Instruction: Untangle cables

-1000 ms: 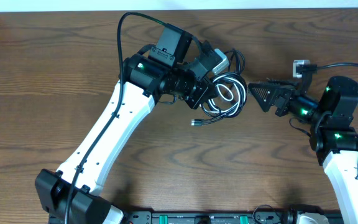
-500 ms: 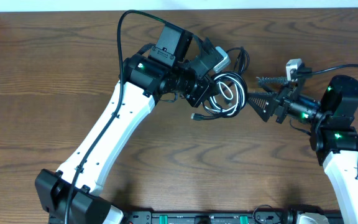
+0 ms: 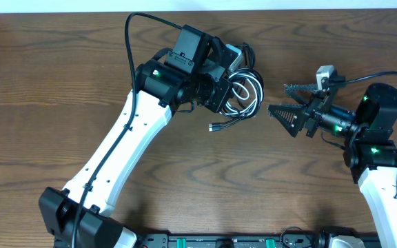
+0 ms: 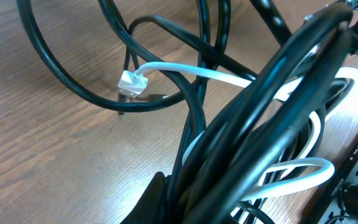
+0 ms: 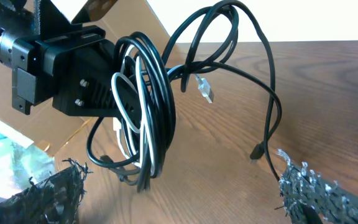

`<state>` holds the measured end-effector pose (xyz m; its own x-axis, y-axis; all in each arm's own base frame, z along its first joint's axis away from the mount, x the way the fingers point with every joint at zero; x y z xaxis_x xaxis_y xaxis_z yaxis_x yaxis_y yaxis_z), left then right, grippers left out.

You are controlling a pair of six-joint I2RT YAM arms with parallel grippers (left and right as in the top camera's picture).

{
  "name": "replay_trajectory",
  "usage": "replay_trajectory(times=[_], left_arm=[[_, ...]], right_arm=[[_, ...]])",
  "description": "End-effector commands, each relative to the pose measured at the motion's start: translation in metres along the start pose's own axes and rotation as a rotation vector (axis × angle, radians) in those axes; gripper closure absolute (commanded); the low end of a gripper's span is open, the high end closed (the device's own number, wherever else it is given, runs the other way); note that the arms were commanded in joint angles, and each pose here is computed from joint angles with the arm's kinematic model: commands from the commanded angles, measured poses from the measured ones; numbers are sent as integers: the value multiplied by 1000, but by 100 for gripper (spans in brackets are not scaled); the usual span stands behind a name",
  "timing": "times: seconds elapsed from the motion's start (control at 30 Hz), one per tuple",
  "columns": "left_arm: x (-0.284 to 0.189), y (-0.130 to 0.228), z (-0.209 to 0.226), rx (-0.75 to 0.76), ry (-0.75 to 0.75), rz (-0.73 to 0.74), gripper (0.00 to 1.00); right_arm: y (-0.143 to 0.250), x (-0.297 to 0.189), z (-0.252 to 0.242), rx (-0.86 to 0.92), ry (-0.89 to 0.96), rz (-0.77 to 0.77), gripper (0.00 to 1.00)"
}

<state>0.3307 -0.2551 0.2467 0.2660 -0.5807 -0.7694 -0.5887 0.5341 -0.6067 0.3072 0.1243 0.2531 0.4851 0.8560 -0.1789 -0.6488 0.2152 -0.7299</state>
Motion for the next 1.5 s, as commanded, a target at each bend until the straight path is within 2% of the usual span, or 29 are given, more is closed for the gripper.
replay_trajectory(times=[0.0, 0.13, 0.33, 0.57, 0.8, 0.97, 1.13, 1.47], left_arm=[[-14, -9, -10, 60, 19, -45, 93], [-11, -12, -32, 193, 102, -60, 92], [-11, -9, -33, 196, 106, -48, 93], [-11, -9, -33, 204, 106, -50, 93], [-11, -11, -33, 207, 106, -58, 93], [-11, -17, -35, 212, 107, -81, 92], [-12, -28, -54, 247, 182, -136, 92], [-10, -32, -62, 271, 194, -149, 92]], right_arm=[[-1, 0, 2, -23, 1, -3, 1], [-3, 0, -3, -21, 27, -13, 4], [6, -3, -35, 75, 211, -16, 4], [6, -4, -37, 76, 221, -18, 4], [6, -3, -35, 75, 213, -17, 2], [1, 0, -12, 16, 79, -9, 2], [2, 5, -6, -7, 60, -2, 2], [0, 18, 13, -82, -1, -2, 3]])
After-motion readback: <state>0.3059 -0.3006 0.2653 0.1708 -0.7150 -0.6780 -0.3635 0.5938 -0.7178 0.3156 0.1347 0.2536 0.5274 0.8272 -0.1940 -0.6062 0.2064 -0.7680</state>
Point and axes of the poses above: each gripper's point midway between its finger pads, its own x axis out along the fingers, its own z axis along the line the jaws close on, y = z × x, the point moved 1 cm from there along -x, back along the fingers, and after that the axes turned 9 degrees about x, right-handed, at the moved point
